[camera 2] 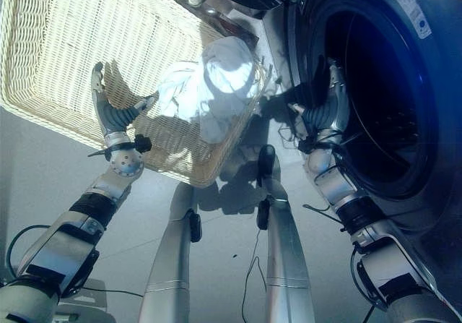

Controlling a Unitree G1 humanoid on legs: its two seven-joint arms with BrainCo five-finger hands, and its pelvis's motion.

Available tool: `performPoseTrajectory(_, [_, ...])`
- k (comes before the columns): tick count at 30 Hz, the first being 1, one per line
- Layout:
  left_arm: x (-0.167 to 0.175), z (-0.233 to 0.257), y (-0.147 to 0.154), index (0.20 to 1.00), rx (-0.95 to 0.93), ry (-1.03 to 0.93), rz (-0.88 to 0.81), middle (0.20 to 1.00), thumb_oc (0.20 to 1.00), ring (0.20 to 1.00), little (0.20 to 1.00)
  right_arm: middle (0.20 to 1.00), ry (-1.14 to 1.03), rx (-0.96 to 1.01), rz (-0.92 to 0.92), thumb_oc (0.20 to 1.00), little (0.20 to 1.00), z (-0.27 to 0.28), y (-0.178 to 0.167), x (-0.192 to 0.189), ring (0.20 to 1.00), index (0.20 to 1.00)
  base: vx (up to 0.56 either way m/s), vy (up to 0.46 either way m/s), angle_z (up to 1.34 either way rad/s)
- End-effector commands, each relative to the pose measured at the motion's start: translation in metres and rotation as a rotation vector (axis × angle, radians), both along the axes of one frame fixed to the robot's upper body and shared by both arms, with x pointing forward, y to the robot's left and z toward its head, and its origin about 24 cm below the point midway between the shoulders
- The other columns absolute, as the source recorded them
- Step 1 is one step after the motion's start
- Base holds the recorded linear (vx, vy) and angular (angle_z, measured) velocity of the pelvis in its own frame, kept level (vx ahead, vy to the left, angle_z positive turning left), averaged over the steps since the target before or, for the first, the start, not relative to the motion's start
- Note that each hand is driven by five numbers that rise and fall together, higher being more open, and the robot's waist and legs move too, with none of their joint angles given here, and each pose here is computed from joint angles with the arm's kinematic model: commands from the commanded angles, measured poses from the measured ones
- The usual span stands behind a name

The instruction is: Put the clothes into the washing machine.

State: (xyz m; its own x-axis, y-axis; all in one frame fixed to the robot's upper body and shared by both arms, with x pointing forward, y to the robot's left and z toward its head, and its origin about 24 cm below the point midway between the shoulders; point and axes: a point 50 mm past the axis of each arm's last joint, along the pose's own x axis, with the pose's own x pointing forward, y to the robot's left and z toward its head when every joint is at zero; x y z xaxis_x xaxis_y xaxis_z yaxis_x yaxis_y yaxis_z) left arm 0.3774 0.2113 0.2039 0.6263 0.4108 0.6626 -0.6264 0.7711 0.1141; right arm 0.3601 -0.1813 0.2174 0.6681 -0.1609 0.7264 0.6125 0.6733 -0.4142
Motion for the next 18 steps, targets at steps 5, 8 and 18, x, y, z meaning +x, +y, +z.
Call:
performPoseTrajectory(5, [-0.003,0.005,0.000,1.000,-0.057,-0.063,0.046,1.000,1.000,1.000,1.000,1.000,-0.173,-0.324,0.336,1.000,1.000,0.013,0.061,-0.033,1.000,1.000,0.00,0.000,0.00])
performPoseTrajectory(8, [-0.001,0.008,0.000,1.000,-0.069,-0.056,0.052,1.000,1.000,1.000,1.000,1.000,-0.213,-0.429,0.399,1.000,1.000,0.025,0.078,-0.038,1.000,1.000,0.00,0.000,0.00])
performPoseTrajectory(18, [0.009,0.023,0.004,1.000,-0.133,-0.036,0.047,1.000,1.000,1.000,1.000,1.000,-0.125,-0.632,0.278,1.000,1.000,0.057,0.119,-0.008,1.000,1.000,0.00,-0.053,0.05])
